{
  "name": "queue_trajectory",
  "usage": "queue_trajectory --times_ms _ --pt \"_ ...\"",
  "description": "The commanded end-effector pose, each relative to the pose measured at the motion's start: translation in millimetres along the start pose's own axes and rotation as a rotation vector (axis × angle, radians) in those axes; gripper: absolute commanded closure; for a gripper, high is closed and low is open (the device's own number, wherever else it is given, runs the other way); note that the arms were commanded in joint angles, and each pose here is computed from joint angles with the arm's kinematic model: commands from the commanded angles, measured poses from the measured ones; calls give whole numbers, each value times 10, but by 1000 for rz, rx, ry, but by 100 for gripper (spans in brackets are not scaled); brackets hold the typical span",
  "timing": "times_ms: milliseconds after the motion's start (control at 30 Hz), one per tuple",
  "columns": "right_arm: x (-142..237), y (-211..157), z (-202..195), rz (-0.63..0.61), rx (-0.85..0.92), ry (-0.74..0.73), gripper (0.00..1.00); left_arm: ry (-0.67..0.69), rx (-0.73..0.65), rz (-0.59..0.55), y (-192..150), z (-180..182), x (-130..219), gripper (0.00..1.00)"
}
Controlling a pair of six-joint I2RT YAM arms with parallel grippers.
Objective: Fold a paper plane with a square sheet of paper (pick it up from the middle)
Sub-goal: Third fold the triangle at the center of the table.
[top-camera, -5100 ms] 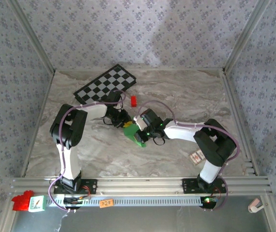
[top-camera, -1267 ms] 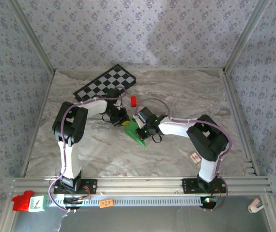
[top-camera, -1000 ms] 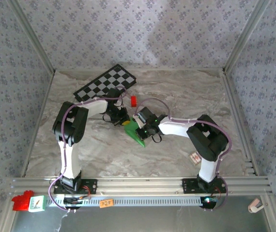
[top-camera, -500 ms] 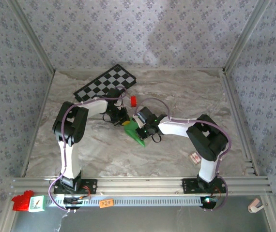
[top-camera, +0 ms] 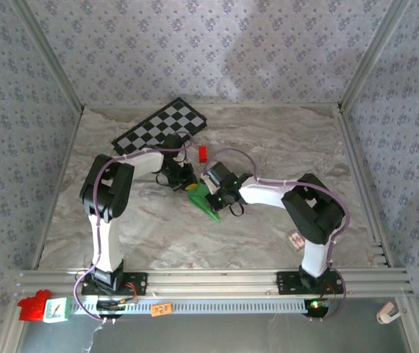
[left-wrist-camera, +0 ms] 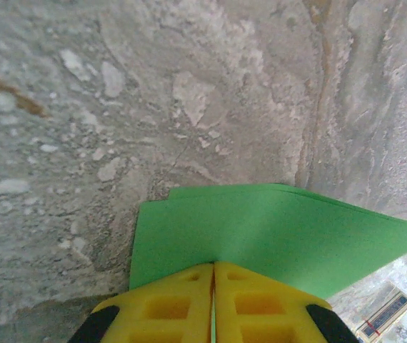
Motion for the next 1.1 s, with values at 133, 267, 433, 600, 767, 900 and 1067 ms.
queue_trajectory --times_ms 133,267,433,600,767,900,1067 --pt "-107 -192 -106 76 -5 -54 91 -28 -12 -49 45 -215 251 84" --pt "-100 -210 -101 81 -11 -52 91 -40 44 -137 83 -181 482 76" --pt "-101 -215 -85 85 -19 -38 90 -71 118 -194 -36 -84 583 71" --pt "-74 -214 -33 93 -17 -9 90 -174 168 -216 -231 -179 587 73" --pt "-62 -213 -16 94 -16 2 90 -232 192 -191 -451 -260 441 79" --pt "-72 -216 -36 98 -23 -2 90 -252 207 -163 -565 -276 306 80" --pt "-85 -219 -50 104 -25 -8 90 -244 213 -153 -584 -275 235 81"
Point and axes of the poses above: each hand's point on the last joint's axis, 136 mm out from that joint toward the fingers, its own x axis back along the fingers, its own z axis along the line the jaws close on, y = z × x, the point moved 2 cm from there along x, back along the fingers, and after that the axes turned 9 degrees about -x, right-handed, at the moved point
